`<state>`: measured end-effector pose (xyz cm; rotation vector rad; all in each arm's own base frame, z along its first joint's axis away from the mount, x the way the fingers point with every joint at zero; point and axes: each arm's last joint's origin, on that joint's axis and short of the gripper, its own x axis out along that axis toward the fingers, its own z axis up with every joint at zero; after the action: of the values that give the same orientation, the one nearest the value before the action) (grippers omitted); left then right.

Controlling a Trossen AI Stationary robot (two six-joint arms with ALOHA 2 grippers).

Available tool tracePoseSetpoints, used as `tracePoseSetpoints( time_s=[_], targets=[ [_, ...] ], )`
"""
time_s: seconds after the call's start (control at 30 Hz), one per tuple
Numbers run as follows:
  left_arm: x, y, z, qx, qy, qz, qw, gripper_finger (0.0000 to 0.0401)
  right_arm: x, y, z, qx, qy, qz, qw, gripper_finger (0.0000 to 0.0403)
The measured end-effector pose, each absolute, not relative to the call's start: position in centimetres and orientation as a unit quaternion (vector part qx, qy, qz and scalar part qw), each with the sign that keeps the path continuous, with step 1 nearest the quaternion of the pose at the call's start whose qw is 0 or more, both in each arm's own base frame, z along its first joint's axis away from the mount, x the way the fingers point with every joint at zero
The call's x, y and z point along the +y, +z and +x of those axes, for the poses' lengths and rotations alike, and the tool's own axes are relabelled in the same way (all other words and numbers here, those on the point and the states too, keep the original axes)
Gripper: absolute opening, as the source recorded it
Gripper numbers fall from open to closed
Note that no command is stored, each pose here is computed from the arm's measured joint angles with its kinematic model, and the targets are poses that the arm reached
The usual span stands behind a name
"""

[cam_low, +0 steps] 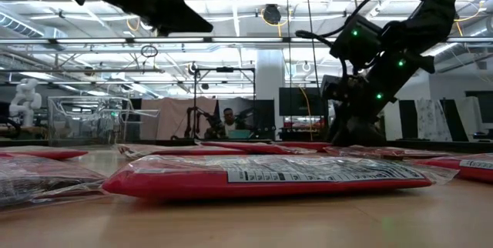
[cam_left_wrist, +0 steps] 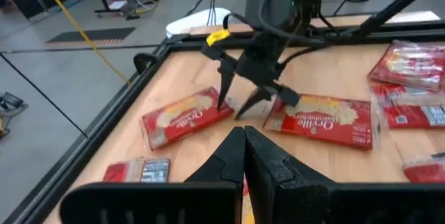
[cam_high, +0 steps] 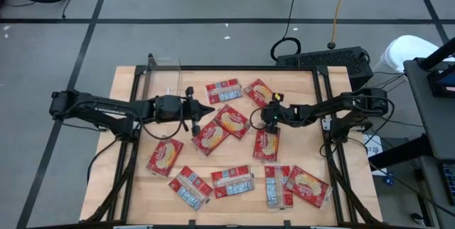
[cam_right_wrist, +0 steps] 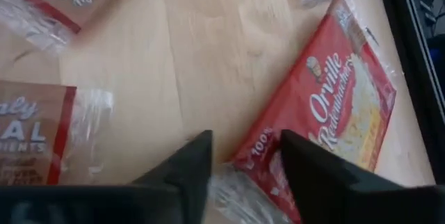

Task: Sort popcorn bags into baskets
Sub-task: Put the red popcorn bag into the transparent bin

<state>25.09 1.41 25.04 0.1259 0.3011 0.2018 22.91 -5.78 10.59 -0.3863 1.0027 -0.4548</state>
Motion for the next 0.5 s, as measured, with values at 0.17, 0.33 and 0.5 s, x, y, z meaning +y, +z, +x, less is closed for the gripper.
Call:
tracePoseSetpoints(
  time_s=[0.17, 0.33, 0.5],
  targets=[
    [1.4, 25.5, 25.2, 0.126, 0.102, 0.060, 0.985, 0.0008, -5.9, 10.6, 22.9, 0.472, -0.225, -0.185, 0.832, 0.0029],
    [1.5, 25.9, 25.3, 0.106, 0.107, 0.070, 0.986, 0.0008, -5.6, 11.7, 23.1, 0.443, -0.225, -0.201, 0.844, 0.0015],
    [1.8, 26.0, 25.3, 0.102, 0.139, 0.082, 0.982, 0.0008, -5.6, 13.8, 22.9, 0.405, -0.232, -0.210, 0.859, 0.0002]
  ],
)
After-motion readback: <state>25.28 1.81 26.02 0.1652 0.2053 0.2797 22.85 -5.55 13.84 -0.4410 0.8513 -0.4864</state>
